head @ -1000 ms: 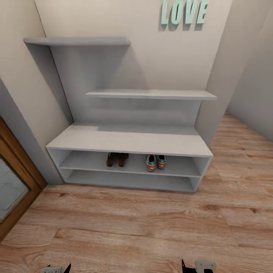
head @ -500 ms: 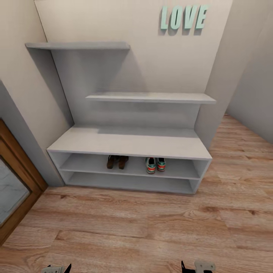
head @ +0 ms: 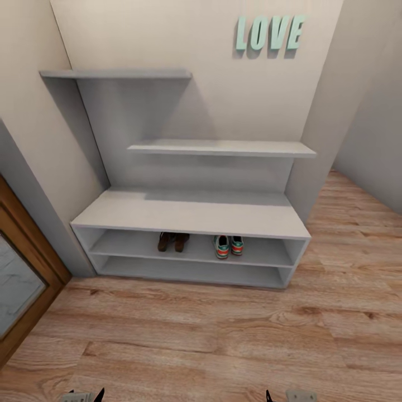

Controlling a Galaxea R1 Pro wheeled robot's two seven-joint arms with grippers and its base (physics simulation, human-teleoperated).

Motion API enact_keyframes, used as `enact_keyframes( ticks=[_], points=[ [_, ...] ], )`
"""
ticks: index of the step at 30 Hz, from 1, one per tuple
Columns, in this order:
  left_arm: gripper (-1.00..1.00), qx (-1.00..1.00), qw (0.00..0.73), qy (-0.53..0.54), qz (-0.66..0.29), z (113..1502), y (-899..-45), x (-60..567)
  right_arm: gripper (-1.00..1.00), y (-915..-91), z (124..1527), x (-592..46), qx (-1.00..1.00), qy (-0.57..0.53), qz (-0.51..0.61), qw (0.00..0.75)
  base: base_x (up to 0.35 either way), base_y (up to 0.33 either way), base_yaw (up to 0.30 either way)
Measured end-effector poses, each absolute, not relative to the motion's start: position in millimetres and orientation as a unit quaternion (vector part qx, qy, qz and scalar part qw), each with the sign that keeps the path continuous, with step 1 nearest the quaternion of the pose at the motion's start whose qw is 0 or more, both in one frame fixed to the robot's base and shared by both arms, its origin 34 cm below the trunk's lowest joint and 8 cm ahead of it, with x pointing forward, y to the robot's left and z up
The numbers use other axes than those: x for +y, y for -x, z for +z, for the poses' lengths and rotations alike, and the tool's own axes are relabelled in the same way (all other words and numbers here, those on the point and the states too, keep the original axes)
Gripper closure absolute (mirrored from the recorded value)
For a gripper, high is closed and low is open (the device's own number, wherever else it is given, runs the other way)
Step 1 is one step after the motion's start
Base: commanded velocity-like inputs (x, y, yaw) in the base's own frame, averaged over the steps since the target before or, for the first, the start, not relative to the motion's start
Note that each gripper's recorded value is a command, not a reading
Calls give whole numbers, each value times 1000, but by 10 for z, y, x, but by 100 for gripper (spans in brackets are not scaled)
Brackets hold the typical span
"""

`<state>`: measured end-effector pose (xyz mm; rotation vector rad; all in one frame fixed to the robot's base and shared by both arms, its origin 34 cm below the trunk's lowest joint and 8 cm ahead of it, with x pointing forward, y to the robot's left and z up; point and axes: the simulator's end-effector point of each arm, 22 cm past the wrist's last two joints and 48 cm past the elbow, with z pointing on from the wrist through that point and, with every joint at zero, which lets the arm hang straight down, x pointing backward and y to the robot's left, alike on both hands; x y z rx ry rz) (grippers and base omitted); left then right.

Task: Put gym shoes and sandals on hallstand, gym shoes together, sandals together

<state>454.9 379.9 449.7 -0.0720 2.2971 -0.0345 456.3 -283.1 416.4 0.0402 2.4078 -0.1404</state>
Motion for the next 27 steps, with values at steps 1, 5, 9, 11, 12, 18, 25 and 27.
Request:
enact_keyframes(
  ticks=[1, 5, 9, 11, 12, 18, 25, 27],
  points=[
    [-100, 912, 409, 29, -14, 4516, -4552, 3800, -100, -4566, 4183, -2830, 933, -16, -54, 357, 0, 0, 0],
    [-100, 912, 409, 29, -14, 4593, -4561, 3801, -100, -4570, 4257, -2831, 933, -16, -54, 356, 0, 0, 0],
    [-100, 912, 409, 29, -14, 4665, -4563, 3801, -100, -4579, 4333, -2834, 933, -16, -55, 357, 0, 0, 0],
    [-100, 913, 407, 29, -13, 4692, -4548, 3806, -100, -4580, 4369, -2833, 933, -16, -55, 356, 0, 0, 0],
    [-100, 913, 406, 29, -13, 4707, -4543, 3807, -100, -4581, 4387, -2833, 933, -16, -55, 356, 0, 0, 0],
    [-100, 915, 403, 30, -13, 4802, -4525, 3809, -100, -4590, 4497, -2835, 933, -16, -55, 356, 0, 0, 0],
    [-100, 915, 403, 31, -13, 4928, -4532, 3813, -100, -4602, 4624, -2835, 933, -16, -55, 356, 0, 0, 0],
    [-100, 915, 403, 31, -13, 4928, -4532, 3813, -100, -4602, 4625, -2834, 933, -16, -55, 356, 0, 0, 0]
  ],
)
